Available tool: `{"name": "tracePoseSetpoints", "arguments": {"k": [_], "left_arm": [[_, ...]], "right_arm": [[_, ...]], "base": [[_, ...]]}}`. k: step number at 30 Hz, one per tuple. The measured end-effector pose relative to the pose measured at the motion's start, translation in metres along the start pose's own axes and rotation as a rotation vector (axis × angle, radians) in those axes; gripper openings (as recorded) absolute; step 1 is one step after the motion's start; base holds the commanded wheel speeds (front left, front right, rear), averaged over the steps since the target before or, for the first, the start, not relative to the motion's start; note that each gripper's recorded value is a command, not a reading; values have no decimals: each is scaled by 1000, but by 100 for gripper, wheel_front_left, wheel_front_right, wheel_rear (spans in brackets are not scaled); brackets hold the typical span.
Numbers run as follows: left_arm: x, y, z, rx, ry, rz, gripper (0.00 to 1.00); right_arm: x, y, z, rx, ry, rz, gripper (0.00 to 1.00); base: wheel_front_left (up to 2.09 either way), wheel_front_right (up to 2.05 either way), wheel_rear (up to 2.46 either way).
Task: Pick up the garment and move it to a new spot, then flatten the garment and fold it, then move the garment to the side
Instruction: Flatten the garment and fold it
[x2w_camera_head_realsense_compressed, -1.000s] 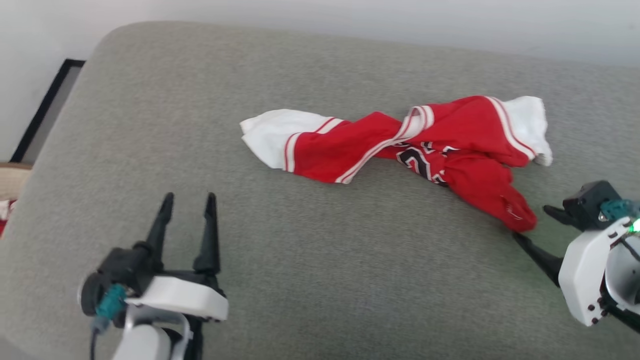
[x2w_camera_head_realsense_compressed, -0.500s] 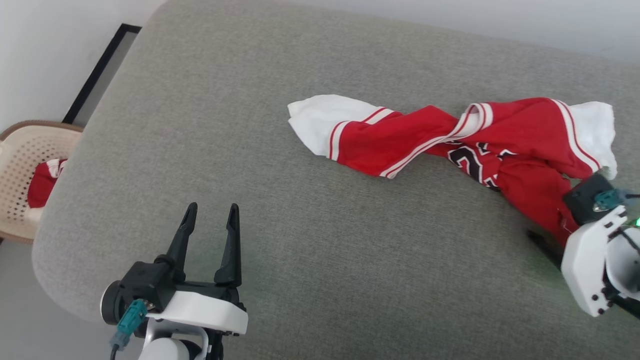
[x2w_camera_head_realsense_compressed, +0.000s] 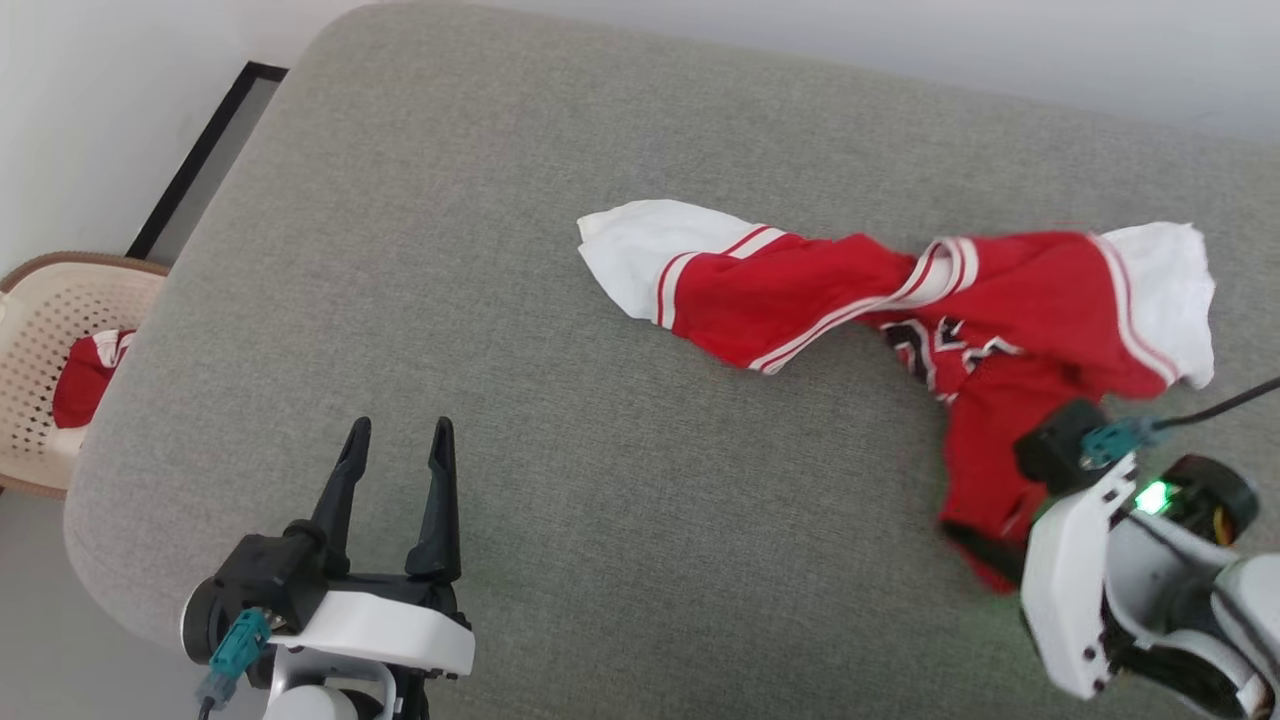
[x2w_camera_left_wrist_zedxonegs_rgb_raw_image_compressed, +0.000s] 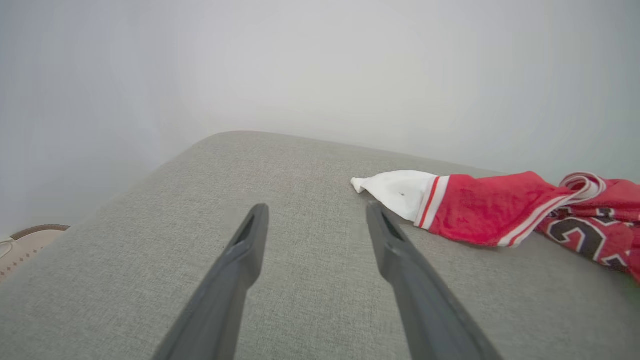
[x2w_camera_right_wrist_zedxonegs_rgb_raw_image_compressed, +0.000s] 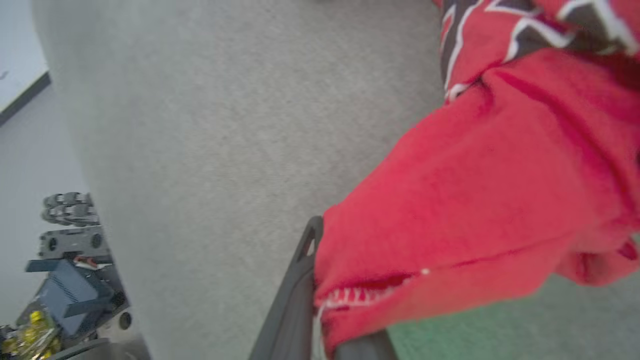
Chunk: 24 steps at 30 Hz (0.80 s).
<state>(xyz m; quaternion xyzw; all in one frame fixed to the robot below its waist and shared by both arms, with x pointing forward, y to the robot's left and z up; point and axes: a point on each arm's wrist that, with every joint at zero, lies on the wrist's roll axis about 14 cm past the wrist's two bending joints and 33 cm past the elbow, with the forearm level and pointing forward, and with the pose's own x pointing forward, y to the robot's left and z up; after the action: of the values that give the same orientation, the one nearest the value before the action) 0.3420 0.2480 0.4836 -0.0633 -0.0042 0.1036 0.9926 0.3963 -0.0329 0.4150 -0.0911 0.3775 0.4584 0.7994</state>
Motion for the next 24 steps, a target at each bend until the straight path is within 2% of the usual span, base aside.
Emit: {"name": "tracePoseSetpoints", "arguments": {"k": [5, 12, 15, 18, 24], "left_arm": [[2, -4, 1, -6, -6, -13, 100], [3, -3, 5, -10, -20, -12, 100], [4, -4, 7, -5, -26, -18, 100], [4, -5, 7, -5, -27, -22, 100], [5, -5, 6, -3, -23, -22, 100]], "right_arm": [[-8, 27, 3, 15, -11, 78, 0], [-29, 132, 19, 132, -62, 434, 0], [-43, 167, 14, 125, -24, 554, 0], [-51, 187, 5, 121, 21, 627, 0], [-60, 212, -35, 118, 194, 715, 0]], "base": [[0, 0, 0], [0, 0, 0], [0, 0, 0], [0, 0, 0], [0, 0, 0]]}}
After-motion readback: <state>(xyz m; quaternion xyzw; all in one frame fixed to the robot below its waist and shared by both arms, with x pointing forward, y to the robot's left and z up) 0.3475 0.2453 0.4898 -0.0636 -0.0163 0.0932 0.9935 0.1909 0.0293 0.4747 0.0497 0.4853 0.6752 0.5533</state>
